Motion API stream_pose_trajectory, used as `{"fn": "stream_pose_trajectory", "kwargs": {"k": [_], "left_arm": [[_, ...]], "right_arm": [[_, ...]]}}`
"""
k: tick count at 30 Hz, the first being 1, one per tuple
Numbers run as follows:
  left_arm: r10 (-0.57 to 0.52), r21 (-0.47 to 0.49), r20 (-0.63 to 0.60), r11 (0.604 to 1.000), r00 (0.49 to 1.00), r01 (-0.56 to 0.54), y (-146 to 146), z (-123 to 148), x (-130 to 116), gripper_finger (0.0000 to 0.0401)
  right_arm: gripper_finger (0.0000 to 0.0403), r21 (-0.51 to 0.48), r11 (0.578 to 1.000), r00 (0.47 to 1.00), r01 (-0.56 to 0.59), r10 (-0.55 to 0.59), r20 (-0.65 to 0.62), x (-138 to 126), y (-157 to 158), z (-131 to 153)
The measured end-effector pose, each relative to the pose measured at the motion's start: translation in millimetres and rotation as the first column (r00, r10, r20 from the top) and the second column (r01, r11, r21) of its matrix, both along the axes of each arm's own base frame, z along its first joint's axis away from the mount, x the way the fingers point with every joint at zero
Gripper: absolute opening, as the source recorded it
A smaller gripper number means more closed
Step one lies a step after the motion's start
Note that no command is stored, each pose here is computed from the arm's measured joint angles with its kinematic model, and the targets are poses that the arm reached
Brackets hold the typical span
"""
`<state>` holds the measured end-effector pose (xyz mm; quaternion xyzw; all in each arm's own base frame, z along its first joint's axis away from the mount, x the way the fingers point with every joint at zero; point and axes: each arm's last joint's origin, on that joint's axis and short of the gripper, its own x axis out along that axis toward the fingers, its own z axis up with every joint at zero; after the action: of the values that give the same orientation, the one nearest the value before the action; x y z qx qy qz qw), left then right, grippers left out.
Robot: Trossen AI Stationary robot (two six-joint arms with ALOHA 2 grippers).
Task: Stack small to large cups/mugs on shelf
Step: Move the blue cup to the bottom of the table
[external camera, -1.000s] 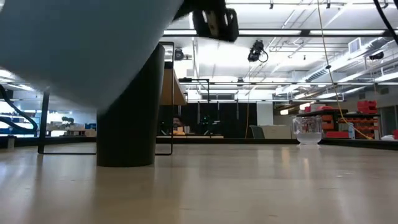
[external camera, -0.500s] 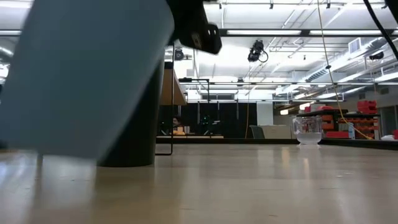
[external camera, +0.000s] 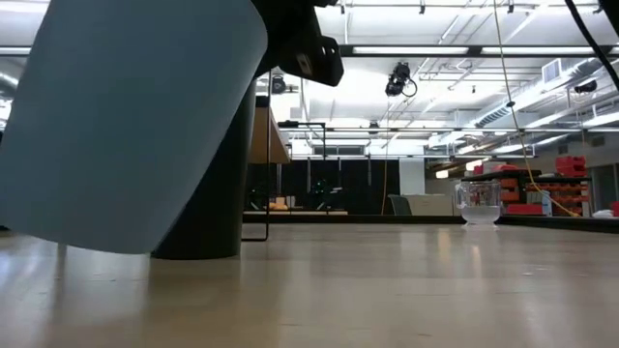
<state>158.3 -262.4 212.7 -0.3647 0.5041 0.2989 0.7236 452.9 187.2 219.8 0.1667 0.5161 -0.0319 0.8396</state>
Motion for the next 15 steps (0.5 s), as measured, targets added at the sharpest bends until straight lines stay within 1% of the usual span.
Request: {"fn": "stream_pose_trajectory", "kwargs": {"k": [5, 11, 15], "left_arm": [[0.0, 0.0, 0.0, 1.0, 1.0, 0.0, 0.0, 0.0, 0.0, 0.0107], [0.0, 0.0, 0.0, 1.0, 1.0, 0.0, 0.0, 0.0, 0.0, 0.0107], [0.0, 0.0, 0.0, 1.0, 1.0, 0.0, 0.0, 0.0, 0.0, 0.0107]], "right_arm": [[0.0043, 0.016, 1.0, 1.0, 0.002, -0.002, 0.003, 0.5, 0.6, 0.4], [0.0044, 0.059, 0.998, 0.999, -0.014, 0.011, 0.05, 4.7, 3.6, 3.3], [0.0047, 0.065, 0.998, 0.998, -0.023, 0.019, 0.055, 5.0, 4.5, 3.7]]}}
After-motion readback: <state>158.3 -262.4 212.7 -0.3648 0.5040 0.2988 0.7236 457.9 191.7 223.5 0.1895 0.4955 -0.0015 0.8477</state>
